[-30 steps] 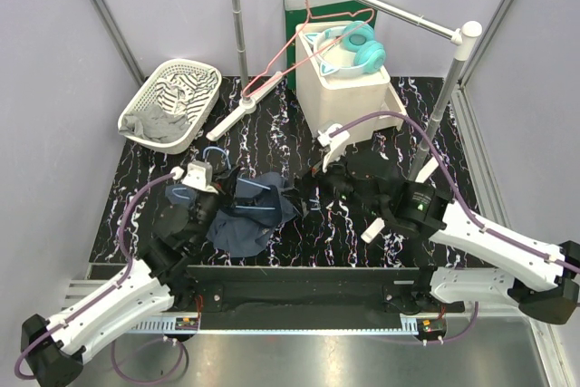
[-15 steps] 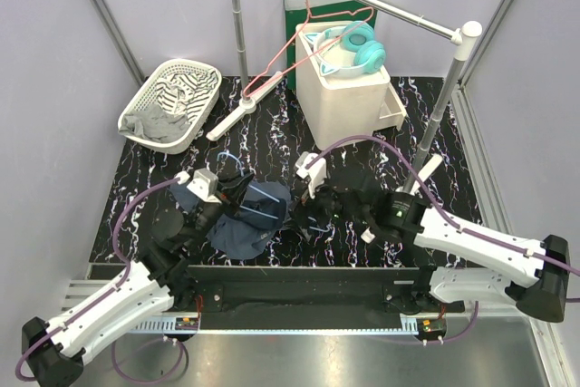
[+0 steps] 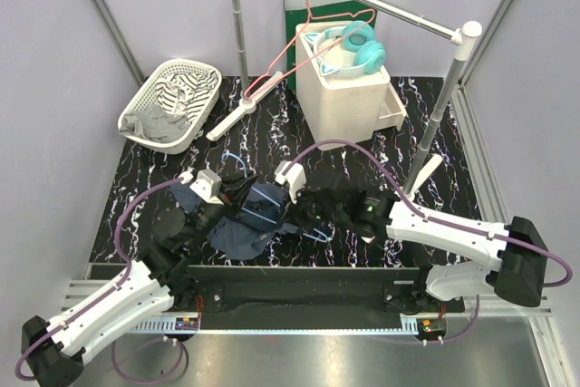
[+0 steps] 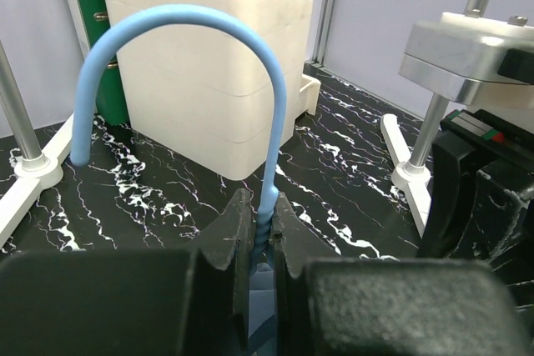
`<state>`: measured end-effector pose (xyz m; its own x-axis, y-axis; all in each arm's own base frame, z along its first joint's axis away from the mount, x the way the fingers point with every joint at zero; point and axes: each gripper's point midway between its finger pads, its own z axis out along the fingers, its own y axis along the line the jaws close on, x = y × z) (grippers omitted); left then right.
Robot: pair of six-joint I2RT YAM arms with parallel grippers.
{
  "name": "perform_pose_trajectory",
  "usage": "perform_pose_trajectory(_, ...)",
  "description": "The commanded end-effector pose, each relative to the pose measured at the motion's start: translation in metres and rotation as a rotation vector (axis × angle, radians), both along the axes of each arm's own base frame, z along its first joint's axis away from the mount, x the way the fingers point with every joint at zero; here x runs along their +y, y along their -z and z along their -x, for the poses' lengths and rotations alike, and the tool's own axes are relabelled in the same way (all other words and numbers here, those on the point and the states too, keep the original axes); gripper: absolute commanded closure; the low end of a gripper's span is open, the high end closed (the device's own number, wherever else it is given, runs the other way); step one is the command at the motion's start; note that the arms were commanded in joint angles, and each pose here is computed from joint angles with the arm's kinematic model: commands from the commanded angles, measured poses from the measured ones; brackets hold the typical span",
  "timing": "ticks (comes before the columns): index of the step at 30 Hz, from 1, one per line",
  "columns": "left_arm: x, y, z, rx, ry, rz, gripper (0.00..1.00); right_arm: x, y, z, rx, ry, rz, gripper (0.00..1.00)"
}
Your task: Place the tank top on the hanger
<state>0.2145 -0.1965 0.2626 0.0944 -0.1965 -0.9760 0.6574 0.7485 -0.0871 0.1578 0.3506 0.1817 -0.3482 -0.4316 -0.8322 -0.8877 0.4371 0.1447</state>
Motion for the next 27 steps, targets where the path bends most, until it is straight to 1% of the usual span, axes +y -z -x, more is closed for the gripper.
perform_pose_trajectory(1,0.002,-0.039,0.003,-0.086,0.002,0.078,1.00,0.012,-0.025,-0.012,-0.028,0.065,-0.096,1.00)
perform_pose_trajectory(2,0.002,-0.038,0.002,-0.081,0.001,0.074,0.98,0.013,-0.022,-0.014,-0.033,0.076,-0.118,1.00)
perform_pose_trajectory(3,0.002,-0.038,0.002,-0.077,0.000,0.077,0.92,0.013,-0.022,-0.015,-0.022,0.096,-0.143,1.00)
perform_pose_trajectory(5,0.003,-0.039,0.001,-0.075,-0.008,0.083,0.70,0.017,-0.025,-0.017,-0.042,0.116,-0.226,1.00)
perform_pose_trajectory(6,0.003,-0.039,0.001,-0.074,-0.009,0.084,0.41,0.018,-0.028,-0.016,-0.035,0.130,-0.261,1.00)
perform_pose_trajectory(7,0.004,-0.039,0.001,-0.074,-0.013,0.086,0.25,0.017,-0.035,-0.013,-0.042,0.129,-0.296,1.00)
perform_pose_trajectory(9,0.004,-0.038,0.000,-0.068,-0.017,0.086,0.01,0.014,-0.040,-0.020,-0.061,0.190,-0.342,1.00)
perform_pose_trajectory(12,0.006,-0.038,-0.001,-0.062,-0.028,0.091,0.01,0.002,-0.049,-0.033,-0.099,0.291,-0.361,1.00)
perform_pose_trajectory(16,0.016,-0.038,-0.006,-0.054,-0.089,0.109,0.01,-0.021,-0.062,-0.047,-0.141,0.430,-0.379,1.00)
perform_pose_trajectory(17,0.019,-0.040,-0.007,-0.057,-0.102,0.120,0.01,-0.027,-0.062,-0.049,-0.141,0.454,-0.363,1.00)
perform_pose_trajectory(22,0.032,-0.040,-0.009,-0.057,-0.160,0.149,0.01,-0.058,-0.077,-0.054,-0.156,0.573,-0.377,1.00)
perform_pose_trajectory(25,0.034,-0.040,-0.010,-0.053,-0.172,0.154,0.01,-0.080,-0.074,-0.052,-0.148,0.628,-0.322,1.00)
perform_pose_trajectory(27,0.034,-0.040,-0.010,-0.052,-0.172,0.156,0.01,-0.090,-0.083,-0.052,-0.145,0.667,-0.333,1.00)
